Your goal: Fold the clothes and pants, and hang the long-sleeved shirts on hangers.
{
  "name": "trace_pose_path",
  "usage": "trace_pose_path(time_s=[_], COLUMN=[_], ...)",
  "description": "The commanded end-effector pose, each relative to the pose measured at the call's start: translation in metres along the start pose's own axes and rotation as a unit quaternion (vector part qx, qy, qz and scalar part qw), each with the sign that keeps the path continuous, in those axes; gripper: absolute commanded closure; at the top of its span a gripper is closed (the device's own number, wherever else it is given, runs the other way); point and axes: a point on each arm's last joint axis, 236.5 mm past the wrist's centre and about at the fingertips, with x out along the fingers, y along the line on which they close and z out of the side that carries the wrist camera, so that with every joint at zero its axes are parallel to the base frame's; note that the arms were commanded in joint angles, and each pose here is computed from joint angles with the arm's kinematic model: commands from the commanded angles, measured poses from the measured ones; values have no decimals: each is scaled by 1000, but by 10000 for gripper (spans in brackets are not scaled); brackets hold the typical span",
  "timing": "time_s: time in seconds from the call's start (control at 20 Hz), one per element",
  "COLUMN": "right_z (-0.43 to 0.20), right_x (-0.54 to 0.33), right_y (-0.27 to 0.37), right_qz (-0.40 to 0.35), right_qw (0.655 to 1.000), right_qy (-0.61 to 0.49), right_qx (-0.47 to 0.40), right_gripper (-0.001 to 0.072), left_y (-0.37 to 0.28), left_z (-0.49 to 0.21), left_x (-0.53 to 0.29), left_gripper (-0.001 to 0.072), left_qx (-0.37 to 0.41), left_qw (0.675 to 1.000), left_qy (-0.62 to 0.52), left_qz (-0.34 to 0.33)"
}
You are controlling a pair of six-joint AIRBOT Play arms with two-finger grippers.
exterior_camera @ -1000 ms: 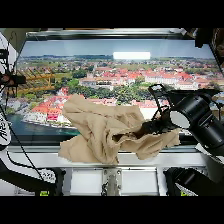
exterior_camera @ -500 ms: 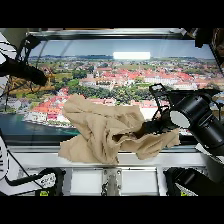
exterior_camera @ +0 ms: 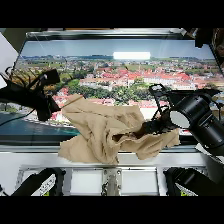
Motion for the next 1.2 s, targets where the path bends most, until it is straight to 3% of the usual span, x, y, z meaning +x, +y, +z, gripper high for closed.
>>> trace_pose_path(time_s=[0.0,0.3,0.65,1.15], right_z=[0,0,0,0], right_x=[0,0,0,0], right_y=[0,0,0,0], right_qz=[0,0,0,0], right_qw=[1000,1000,1000,1000], right_qy=[0,0,0,0], right_qx=[0,0,0,0], right_gripper=[690,690,691,690], left_y=[-63,-103,-125,-119], left_z=[-22,-39,-45,-36], left_x=[-6,0,46,91], left_gripper=[690,690,691,691], left_qx=[95,97,100,62], left_qw=[994,993,979,965], left_qy=[17,16,53,91], left_qz=[-54,-65,-170,-237])
